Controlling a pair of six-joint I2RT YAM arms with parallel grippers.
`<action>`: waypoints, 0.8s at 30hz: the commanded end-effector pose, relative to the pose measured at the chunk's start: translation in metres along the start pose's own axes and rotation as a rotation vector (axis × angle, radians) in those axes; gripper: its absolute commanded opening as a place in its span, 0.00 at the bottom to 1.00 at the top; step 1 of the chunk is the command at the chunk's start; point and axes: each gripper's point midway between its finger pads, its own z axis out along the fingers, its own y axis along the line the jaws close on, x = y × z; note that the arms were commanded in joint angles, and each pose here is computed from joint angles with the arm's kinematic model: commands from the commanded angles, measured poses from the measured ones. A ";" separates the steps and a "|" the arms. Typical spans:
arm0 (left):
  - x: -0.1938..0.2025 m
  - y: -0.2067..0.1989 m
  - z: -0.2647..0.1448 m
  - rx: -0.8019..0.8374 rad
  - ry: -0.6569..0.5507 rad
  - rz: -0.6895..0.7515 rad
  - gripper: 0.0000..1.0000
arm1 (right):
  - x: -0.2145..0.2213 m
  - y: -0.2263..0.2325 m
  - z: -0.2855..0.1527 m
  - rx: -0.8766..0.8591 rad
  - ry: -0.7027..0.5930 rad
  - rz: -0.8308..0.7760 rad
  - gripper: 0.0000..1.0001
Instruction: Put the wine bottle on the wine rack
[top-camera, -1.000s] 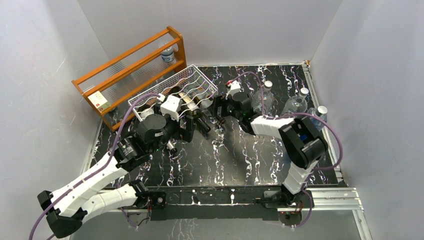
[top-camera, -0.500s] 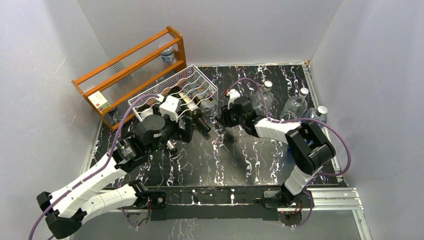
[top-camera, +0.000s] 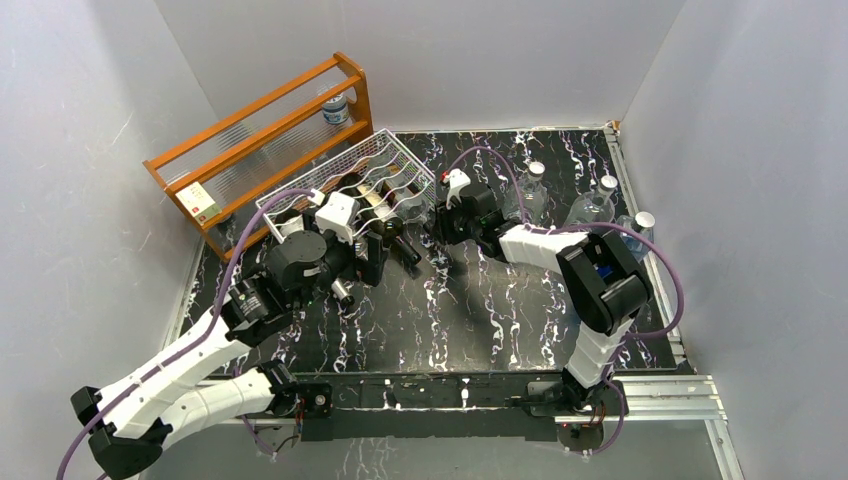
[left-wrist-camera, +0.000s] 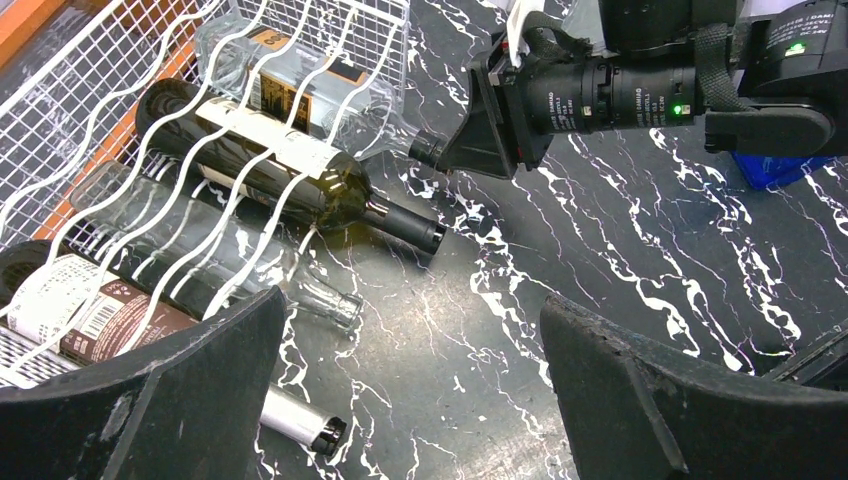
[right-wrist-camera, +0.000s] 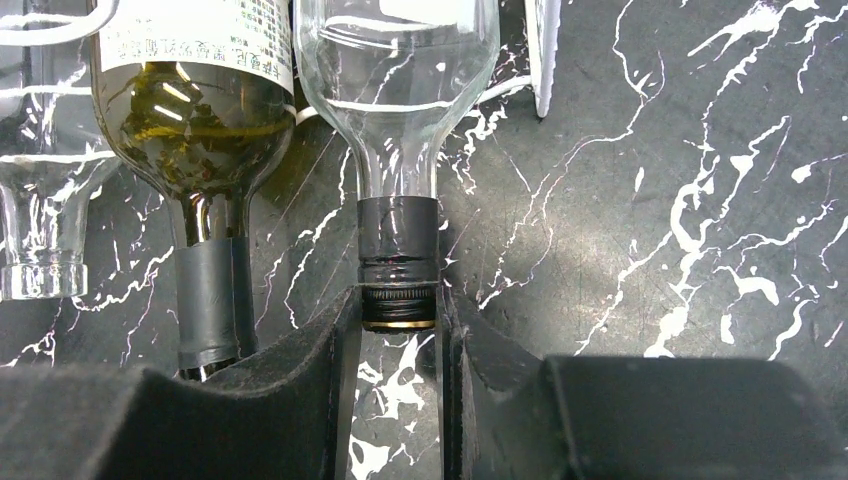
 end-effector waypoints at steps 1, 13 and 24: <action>-0.005 0.001 -0.007 0.002 -0.020 -0.012 0.98 | -0.007 -0.004 0.010 0.021 -0.008 -0.026 0.34; -0.005 0.003 -0.009 -0.003 -0.025 -0.016 0.98 | -0.063 0.004 -0.051 0.073 -0.149 0.040 0.77; 0.004 0.010 -0.018 -0.015 -0.037 -0.041 0.98 | -0.120 -0.036 -0.175 0.414 -0.288 0.093 0.80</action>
